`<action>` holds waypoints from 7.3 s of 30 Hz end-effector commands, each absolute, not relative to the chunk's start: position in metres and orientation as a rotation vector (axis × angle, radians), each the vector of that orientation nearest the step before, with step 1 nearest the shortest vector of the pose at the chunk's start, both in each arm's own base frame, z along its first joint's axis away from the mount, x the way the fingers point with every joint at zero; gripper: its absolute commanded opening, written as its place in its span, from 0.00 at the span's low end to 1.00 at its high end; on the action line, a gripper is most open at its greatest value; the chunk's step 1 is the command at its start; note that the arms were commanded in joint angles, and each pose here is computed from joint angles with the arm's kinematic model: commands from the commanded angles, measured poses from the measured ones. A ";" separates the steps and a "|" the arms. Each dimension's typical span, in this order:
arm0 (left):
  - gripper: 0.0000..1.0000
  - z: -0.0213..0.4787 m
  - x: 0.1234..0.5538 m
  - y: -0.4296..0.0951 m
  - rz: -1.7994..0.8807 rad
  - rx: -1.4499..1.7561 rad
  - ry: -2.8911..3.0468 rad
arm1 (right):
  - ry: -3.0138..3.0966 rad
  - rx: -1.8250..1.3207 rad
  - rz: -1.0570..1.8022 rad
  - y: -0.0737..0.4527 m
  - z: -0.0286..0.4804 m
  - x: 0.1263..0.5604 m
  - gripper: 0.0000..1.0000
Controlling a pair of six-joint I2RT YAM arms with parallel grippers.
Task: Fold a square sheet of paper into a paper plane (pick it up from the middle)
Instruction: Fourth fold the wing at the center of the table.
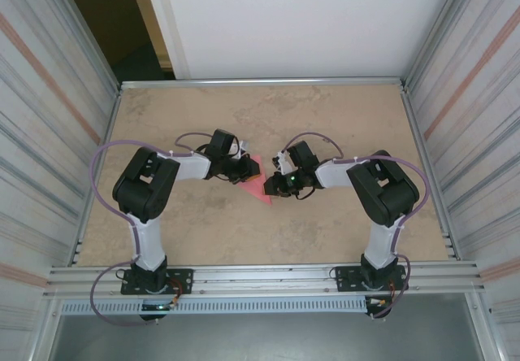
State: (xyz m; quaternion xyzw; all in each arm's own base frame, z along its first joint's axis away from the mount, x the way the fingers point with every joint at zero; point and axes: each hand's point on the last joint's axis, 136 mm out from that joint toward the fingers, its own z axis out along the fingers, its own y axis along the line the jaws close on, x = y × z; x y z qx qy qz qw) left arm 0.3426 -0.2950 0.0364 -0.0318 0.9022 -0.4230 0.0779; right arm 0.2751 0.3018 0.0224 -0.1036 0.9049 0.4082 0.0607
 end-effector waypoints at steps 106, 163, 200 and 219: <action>0.16 0.066 0.325 -0.241 -1.243 -0.264 2.581 | 2.683 -0.456 1.286 0.319 0.028 0.289 0.04; 0.26 0.052 0.319 -0.264 -1.220 -0.209 2.647 | 2.754 -0.254 1.421 0.312 0.009 0.279 0.07; 0.49 -0.020 0.300 -0.243 -0.604 -0.303 3.101 | 2.735 -0.228 1.446 0.308 0.019 0.279 0.19; 0.53 -0.045 0.280 -0.220 -0.310 -0.344 3.245 | 2.634 -0.202 1.296 0.280 0.059 0.275 0.25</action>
